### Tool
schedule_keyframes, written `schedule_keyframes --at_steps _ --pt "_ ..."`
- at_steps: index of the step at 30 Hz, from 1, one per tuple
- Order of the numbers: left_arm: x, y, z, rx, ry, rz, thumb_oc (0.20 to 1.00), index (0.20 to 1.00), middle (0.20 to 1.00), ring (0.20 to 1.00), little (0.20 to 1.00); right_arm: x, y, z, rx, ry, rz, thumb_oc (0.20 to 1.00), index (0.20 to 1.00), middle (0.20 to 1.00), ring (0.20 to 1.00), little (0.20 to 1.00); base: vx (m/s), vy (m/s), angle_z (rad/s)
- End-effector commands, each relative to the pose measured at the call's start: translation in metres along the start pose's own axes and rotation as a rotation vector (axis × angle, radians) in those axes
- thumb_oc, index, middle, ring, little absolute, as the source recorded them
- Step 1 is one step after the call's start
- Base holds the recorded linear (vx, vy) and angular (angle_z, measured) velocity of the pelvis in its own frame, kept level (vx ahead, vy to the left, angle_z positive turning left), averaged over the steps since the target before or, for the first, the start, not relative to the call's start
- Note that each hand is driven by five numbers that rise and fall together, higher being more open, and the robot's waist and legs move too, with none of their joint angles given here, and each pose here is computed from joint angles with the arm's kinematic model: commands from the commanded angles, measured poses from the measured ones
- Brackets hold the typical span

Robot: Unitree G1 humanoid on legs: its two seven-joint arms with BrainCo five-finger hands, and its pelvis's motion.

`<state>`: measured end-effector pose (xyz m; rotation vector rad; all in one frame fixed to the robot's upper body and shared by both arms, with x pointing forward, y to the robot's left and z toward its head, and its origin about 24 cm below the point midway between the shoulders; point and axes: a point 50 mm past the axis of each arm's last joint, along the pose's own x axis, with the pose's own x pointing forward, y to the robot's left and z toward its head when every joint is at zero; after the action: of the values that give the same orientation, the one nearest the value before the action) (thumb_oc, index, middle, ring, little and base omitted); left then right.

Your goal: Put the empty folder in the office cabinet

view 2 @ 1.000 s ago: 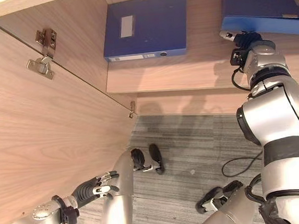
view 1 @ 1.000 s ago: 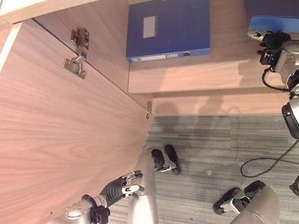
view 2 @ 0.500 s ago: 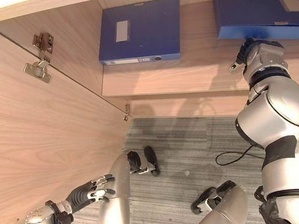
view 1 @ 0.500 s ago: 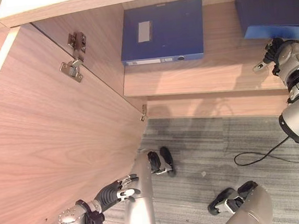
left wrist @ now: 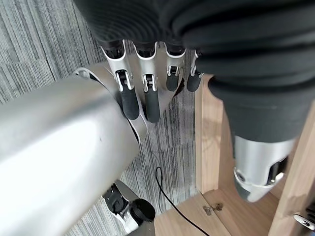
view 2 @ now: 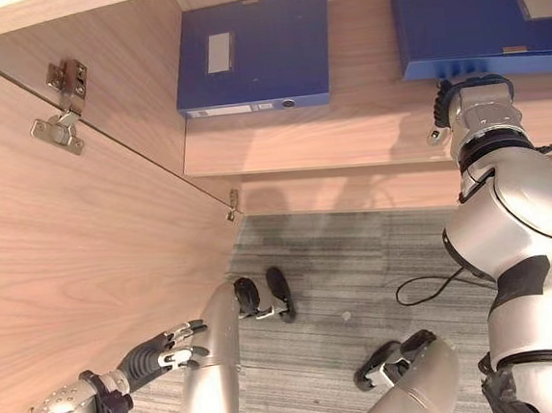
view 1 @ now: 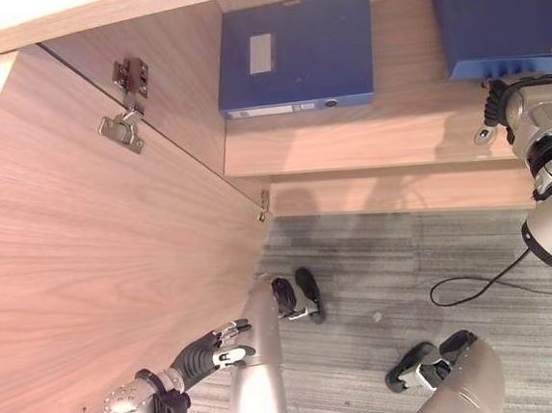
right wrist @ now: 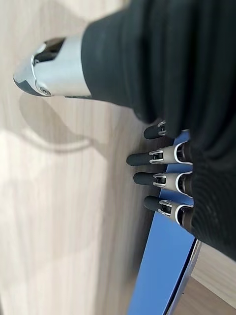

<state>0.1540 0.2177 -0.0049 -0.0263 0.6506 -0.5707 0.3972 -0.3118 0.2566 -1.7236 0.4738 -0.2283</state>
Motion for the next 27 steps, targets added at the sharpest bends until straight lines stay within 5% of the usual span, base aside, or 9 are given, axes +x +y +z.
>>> schedule_keyframes --at_steps 1,10,27 --pt "-0.007 0.009 0.001 0.017 -0.014 0.044 1.0 1.0 1.0 1.0 1.0 -0.005 -0.024 0.006 0.18 -0.101 -0.01 1.0 1.0 1.0 1.0 1.0 0.0 0.0 0.0" --pt "-0.012 0.011 0.0 0.042 0.009 0.035 1.0 1.0 1.0 1.0 1.0 -0.021 -0.017 0.056 0.175 -0.389 0.195 1.0 1.0 1.0 1.0 1.0 -0.01 -0.003 -0.05" --pt "-0.002 0.013 0.012 0.09 -0.019 0.03 1.0 1.0 1.0 1.0 1.0 -0.012 0.026 0.046 0.074 -0.29 0.309 1.0 1.0 1.0 1.0 1.0 -0.01 -0.002 -0.03"
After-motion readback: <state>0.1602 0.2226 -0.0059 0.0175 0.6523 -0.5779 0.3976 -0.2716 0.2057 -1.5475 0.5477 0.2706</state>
